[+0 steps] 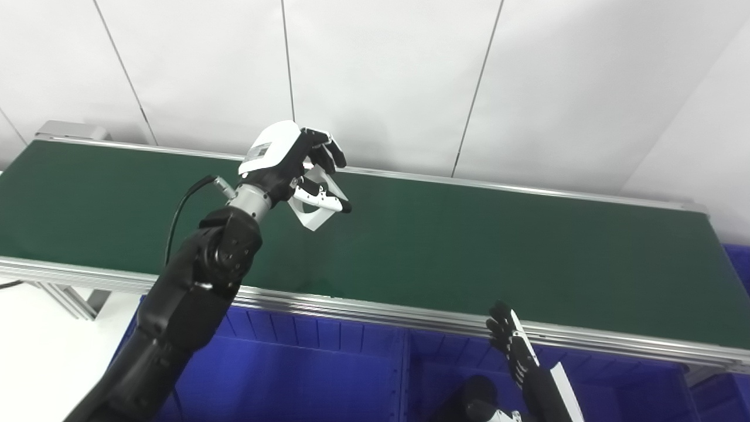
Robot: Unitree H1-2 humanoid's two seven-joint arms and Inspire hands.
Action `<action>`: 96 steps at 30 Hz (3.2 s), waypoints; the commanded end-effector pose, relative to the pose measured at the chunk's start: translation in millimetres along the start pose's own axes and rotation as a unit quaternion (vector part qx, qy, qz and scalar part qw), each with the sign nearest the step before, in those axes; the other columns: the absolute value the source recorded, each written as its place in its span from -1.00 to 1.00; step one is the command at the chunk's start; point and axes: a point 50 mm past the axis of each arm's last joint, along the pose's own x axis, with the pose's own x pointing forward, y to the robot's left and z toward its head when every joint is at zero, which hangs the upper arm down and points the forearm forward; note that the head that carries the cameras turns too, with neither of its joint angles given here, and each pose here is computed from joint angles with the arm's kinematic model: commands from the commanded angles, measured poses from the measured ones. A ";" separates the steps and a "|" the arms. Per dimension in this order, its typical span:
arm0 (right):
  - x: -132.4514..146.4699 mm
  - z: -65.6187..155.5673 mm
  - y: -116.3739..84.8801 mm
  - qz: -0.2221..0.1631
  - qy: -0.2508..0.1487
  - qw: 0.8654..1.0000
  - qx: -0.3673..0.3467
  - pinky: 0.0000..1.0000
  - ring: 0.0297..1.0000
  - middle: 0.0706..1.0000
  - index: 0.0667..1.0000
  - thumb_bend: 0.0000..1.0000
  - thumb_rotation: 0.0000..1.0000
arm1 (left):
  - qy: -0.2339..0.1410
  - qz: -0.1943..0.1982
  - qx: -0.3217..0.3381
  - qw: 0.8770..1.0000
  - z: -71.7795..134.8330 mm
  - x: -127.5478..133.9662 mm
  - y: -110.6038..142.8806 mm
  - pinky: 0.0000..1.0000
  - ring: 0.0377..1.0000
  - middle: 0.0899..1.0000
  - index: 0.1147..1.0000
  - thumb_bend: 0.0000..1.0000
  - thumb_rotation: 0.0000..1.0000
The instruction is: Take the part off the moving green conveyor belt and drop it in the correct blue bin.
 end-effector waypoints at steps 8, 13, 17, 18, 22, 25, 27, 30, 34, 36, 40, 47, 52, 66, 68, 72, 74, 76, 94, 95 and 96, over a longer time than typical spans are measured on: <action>4.2 12.1 3.1 -0.003 -0.022 1.000 -0.004 0.84 0.93 0.95 1.00 0.99 0.28 | -0.039 0.040 -0.073 0.996 10.4 -48.7 20.6 -0.27 -0.22 -0.11 -0.11 0.00 -1.00; 4.6 16.7 6.5 -0.009 -0.022 1.000 0.001 0.85 0.92 0.94 1.00 1.00 0.27 | -0.035 0.019 -0.087 0.995 11.3 -78.4 5.0 -0.28 -0.23 -0.13 -0.11 0.00 -1.00; 2.2 21.5 9.2 -0.012 -0.019 1.000 0.001 0.85 0.92 0.95 1.00 1.00 0.29 | -0.025 -0.003 -0.114 0.993 -0.6 -101.4 -19.4 -0.20 -0.18 -0.13 -0.13 0.00 -1.00; 2.3 22.8 9.7 -0.012 -0.017 1.000 0.001 0.85 0.93 0.96 1.00 1.00 0.29 | -0.025 -0.009 -0.125 0.992 -1.8 -106.3 -24.6 -0.19 -0.18 -0.13 -0.13 0.00 -1.00; 3.0 29.3 12.0 -0.010 -0.013 1.000 -0.006 0.85 0.94 0.96 1.00 0.99 0.30 | -0.010 -0.046 -0.144 0.989 -4.3 -126.5 -42.1 -0.42 -0.31 -0.16 -0.08 -0.01 -1.00; 3.1 35.0 15.1 -0.011 -0.006 1.000 -0.010 0.84 0.94 0.96 1.00 1.00 0.33 | -0.008 -0.081 -0.144 0.986 -1.4 -141.9 -51.3 -0.47 -0.36 -0.18 -0.06 -0.02 -1.00; 3.7 37.2 16.3 -0.011 -0.002 1.000 -0.010 0.85 0.94 0.96 1.00 1.00 0.33 | -0.006 -0.106 -0.144 0.984 -1.0 -148.0 -55.9 -0.37 -0.32 -0.17 -0.06 -0.01 -1.00; 3.1 40.5 17.7 -0.011 0.008 1.000 -0.011 0.85 0.94 0.96 1.00 1.00 0.31 | -0.006 -0.145 -0.132 0.981 -2.8 -155.5 -64.1 -0.35 -0.31 -0.17 -0.06 -0.01 -1.00; -0.7 41.5 19.5 -0.009 0.034 0.999 -0.017 0.78 0.92 0.96 1.00 0.97 0.31 | 0.008 -0.181 -0.113 0.977 -6.4 -160.6 -71.4 -0.33 -0.31 -0.17 -0.07 -0.01 -1.00; -2.1 41.5 20.3 -0.006 0.040 0.999 -0.021 0.76 0.91 0.96 1.00 0.92 0.28 | 0.012 -0.194 -0.103 0.975 -8.0 -161.7 -74.0 -0.29 -0.30 -0.17 -0.07 -0.01 -1.00; -3.6 42.6 21.8 0.000 0.044 0.999 -0.027 0.75 0.91 0.97 1.00 0.90 0.28 | 0.012 -0.216 -0.095 0.972 -10.5 -163.1 -79.5 -0.27 -0.30 -0.20 -0.05 -0.01 -1.00; -1.6 42.5 27.5 0.000 0.053 0.998 -0.031 0.77 0.91 0.98 1.00 0.93 0.29 | 0.026 -0.233 -0.068 0.970 -14.1 -162.5 -83.5 -0.06 -0.20 -0.02 -0.09 -0.01 -1.00; 1.6 41.6 31.8 0.002 0.057 0.998 -0.024 0.71 0.92 0.98 1.00 0.95 0.27 | 0.043 -0.226 -0.052 0.972 -20.5 -163.6 -84.5 0.22 0.31 0.41 -0.13 0.02 -0.92; -3.2 37.2 24.8 0.001 0.059 0.997 -0.041 0.79 0.91 0.98 1.00 0.97 0.30 | 0.084 -0.213 -0.053 0.972 -18.6 -167.1 -100.1 0.42 0.72 0.87 0.76 0.45 -0.83; -2.8 36.7 24.9 0.001 0.060 0.997 -0.044 0.77 0.90 0.98 1.00 0.98 0.31 | 0.082 -0.207 -0.081 0.972 -19.2 -168.1 -100.0 0.46 0.81 0.98 0.86 0.53 -0.69; -2.2 33.1 25.2 0.006 0.064 0.998 -0.023 0.80 0.92 1.00 1.00 0.97 0.24 | 0.056 -0.196 -0.165 0.965 -22.0 -171.3 -101.1 0.65 0.90 1.00 0.92 0.64 -0.42; -2.2 31.3 25.4 0.006 0.066 0.998 -0.017 0.84 0.95 1.00 1.00 0.98 0.20 | 0.036 -0.186 -0.210 0.959 -21.2 -174.4 -102.9 0.71 0.92 1.00 0.94 0.68 -0.35; -2.1 29.6 26.0 0.006 0.066 0.998 -0.016 0.85 0.95 1.00 1.00 1.00 0.25 | 0.014 -0.171 -0.265 0.949 -18.3 -178.2 -105.2 0.82 0.96 1.00 0.98 0.75 -0.25; -7.8 25.4 26.5 -0.007 0.035 0.999 0.009 0.98 1.00 1.00 1.00 1.00 0.42 | -0.023 -0.138 -0.460 0.877 2.8 -200.0 -104.8 1.00 1.00 1.00 1.00 0.90 -0.24; -8.4 25.1 26.8 -0.007 0.035 0.999 0.007 0.98 1.00 1.00 1.00 1.00 0.41 | -0.021 -0.136 -0.461 0.877 2.2 -201.8 -105.3 1.00 1.00 1.00 1.00 0.91 -0.23; -9.0 24.6 27.0 -0.007 0.037 0.999 0.005 0.97 1.00 1.00 1.00 1.00 0.42 | -0.021 -0.133 -0.459 0.878 1.5 -204.0 -105.6 0.99 1.00 1.00 1.00 0.92 -0.22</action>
